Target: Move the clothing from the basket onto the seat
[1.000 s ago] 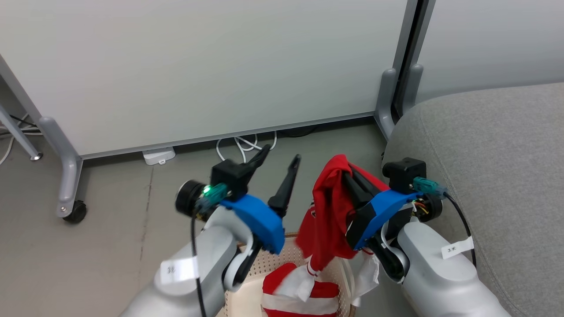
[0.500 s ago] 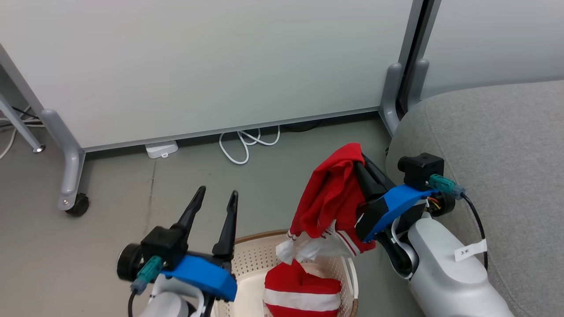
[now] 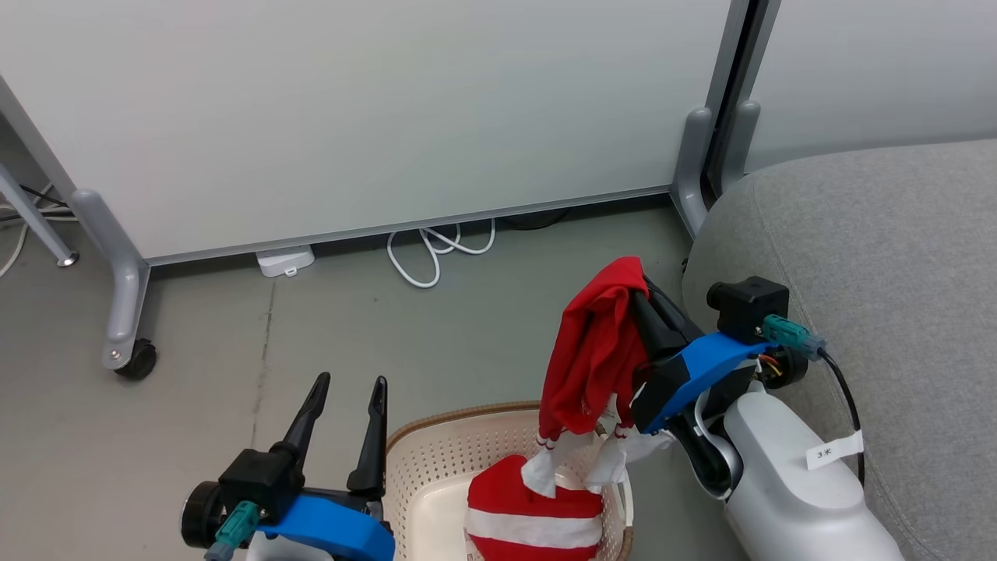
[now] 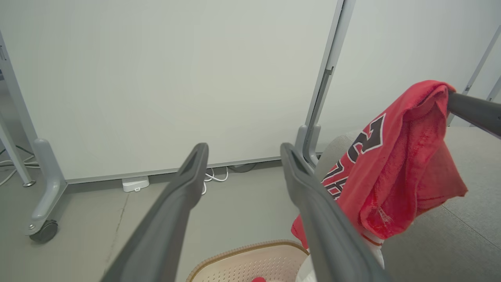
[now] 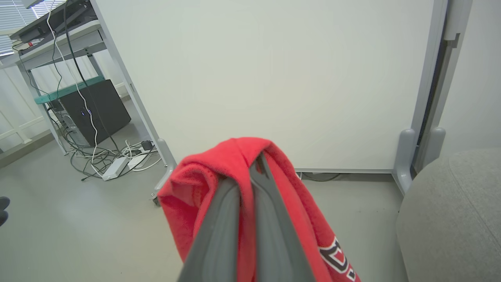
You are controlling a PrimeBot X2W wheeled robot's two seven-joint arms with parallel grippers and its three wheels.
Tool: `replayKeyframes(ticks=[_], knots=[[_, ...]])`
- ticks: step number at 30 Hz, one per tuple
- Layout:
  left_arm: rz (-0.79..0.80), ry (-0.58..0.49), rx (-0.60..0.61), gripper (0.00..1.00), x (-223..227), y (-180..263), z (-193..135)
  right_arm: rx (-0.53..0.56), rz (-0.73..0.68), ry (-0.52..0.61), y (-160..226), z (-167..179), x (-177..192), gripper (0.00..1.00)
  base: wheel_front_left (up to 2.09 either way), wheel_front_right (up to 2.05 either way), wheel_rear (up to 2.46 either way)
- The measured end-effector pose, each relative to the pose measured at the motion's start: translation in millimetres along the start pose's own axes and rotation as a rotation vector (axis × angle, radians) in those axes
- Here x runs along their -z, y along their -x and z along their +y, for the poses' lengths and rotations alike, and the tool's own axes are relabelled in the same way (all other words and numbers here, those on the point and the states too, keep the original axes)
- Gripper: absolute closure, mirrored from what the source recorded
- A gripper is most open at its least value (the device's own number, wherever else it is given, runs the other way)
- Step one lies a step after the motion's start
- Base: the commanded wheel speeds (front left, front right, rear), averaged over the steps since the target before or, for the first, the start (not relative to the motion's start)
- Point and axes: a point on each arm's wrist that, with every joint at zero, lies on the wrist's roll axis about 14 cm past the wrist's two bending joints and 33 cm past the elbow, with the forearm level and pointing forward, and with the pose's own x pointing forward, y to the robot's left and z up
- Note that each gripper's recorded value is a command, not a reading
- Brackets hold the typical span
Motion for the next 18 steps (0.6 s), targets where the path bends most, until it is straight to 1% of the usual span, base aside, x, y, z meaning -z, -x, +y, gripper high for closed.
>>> replayKeyframes(ticks=[14, 18], knots=[[0.015, -0.004, 0.003, 0.00, 7, -4, -1, 0.021, 0.002, 0.000, 5, -8, 1, 1.00, 0.00, 0.00, 0.00], [0.025, -0.001, 0.031, 0.00, 11, -9, -10, 0.047, -0.003, 0.002, 11, -17, -1, 1.00, 0.00, 0.00, 0.00]])
